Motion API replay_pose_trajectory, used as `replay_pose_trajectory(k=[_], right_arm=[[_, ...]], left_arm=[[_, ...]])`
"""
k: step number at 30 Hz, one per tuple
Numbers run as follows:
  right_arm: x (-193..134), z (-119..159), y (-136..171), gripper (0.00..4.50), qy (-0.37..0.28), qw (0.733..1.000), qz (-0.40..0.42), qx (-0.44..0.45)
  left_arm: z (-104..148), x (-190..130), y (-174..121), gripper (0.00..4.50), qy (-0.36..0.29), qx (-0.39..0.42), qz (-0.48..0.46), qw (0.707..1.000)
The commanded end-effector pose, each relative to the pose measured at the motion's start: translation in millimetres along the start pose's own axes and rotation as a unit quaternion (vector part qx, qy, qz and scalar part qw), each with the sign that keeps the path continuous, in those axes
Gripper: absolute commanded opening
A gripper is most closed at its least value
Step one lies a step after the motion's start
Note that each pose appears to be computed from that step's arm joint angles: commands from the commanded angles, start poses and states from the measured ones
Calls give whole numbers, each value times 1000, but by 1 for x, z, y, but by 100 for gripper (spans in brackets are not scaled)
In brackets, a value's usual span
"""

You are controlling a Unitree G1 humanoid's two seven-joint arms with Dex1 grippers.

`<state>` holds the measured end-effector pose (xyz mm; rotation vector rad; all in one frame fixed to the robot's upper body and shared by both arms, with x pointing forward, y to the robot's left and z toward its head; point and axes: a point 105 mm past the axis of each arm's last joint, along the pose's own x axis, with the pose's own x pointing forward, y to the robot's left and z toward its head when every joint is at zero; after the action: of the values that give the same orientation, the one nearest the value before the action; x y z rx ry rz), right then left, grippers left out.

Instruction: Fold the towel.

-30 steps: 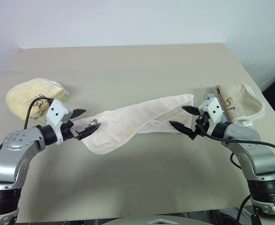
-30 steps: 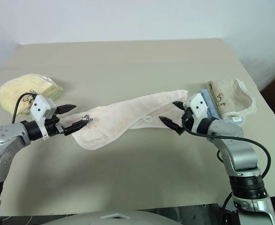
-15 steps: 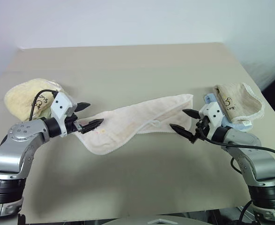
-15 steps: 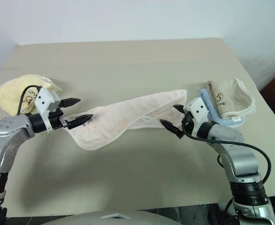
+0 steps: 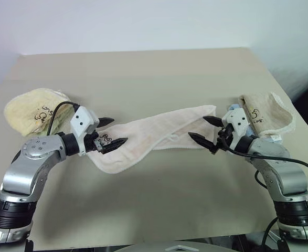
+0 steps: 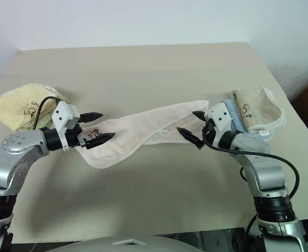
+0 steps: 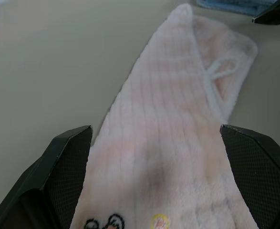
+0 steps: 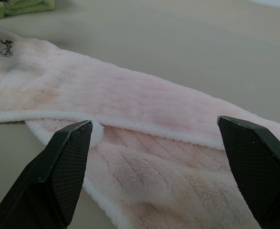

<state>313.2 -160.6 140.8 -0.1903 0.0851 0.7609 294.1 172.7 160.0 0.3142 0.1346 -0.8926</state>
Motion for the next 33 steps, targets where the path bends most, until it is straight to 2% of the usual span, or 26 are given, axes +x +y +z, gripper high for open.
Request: replay_pose_trajectory(k=[1, 7, 11, 16, 20, 26, 33], right_arm=[[2, 7, 4, 444, -16, 1000, 5, -10], [5, 7, 4, 444, -15, 1000, 7, -8], [8, 7, 5, 444, -15, 1000, 12, -8], [11, 6, 10, 444, -16, 1000, 18, -5], [8, 6, 13, 444, -14, 1000, 20, -2], [0, 3, 19, 444, -4, 1000, 18, 6], [-8, 4, 22, 444, 3, 1000, 10, 10]], left_arm=[[8, -10, 2, 450, 2, 26, -9, 1000], [-1, -35, -9, 450, 74, 48, -131, 987], [-15, -52, -18, 450, 147, 84, -217, 961], [-35, -60, -22, 450, 211, 131, -281, 927], [-46, -54, -23, 450, 233, 163, -313, 906], [-52, -28, -25, 450, 220, 182, -314, 906], [-59, -17, -33, 450, 226, 194, -342, 891]])
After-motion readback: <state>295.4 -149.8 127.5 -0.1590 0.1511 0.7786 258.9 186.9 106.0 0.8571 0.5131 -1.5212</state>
